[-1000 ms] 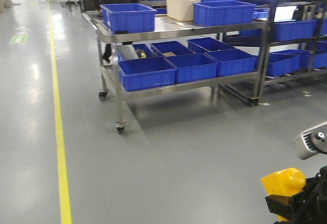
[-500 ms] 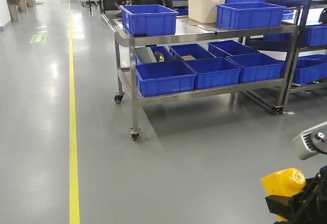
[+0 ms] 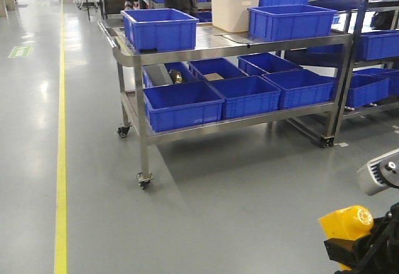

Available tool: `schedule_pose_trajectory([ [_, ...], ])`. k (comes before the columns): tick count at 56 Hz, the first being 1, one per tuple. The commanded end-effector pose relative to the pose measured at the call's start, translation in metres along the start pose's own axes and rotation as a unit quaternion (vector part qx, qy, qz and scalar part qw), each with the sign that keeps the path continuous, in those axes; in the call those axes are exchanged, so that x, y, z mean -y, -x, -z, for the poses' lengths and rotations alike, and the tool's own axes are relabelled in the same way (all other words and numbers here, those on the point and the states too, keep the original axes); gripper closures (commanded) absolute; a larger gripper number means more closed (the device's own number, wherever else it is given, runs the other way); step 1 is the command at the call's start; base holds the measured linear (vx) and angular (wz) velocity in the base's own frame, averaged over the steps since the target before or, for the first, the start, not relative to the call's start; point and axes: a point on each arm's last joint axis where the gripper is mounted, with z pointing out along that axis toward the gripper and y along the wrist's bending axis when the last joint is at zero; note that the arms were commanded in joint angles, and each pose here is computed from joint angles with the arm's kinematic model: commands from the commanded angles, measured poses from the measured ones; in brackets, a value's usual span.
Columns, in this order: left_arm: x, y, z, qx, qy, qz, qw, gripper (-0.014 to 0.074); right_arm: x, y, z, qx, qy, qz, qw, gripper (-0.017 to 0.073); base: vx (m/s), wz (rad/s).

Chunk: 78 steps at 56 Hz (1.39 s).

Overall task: Pick red and yellow blocks into blue bin
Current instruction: 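Drive the base to the blue bin holding both blocks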

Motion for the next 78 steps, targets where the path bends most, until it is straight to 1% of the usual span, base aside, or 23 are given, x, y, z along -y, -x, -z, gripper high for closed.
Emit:
schedule_pose_trajectory([
  [1,0.0009,0.0147,0.0027,0.049,-0.004,0.006,0.999,0.037,0.0019,0.013,0.01,0.054,-0.009,0.006,0.999,0.0252,0.38,-0.13],
  [52,0.0009,0.0147,0.0027,0.049,-0.004,0.006,0.999,0.037,0.0019,0.013,0.01,0.054,-0.009,0.006,0.999,0.0252,0.39,-0.17],
  [78,0.0009,0.0147,0.0027,0.049,-0.004,0.006,0.999,0.037,0.0019,0.013,0.01,0.054,-0.009,0.006,0.999,0.0252,0.41,-0.31],
])
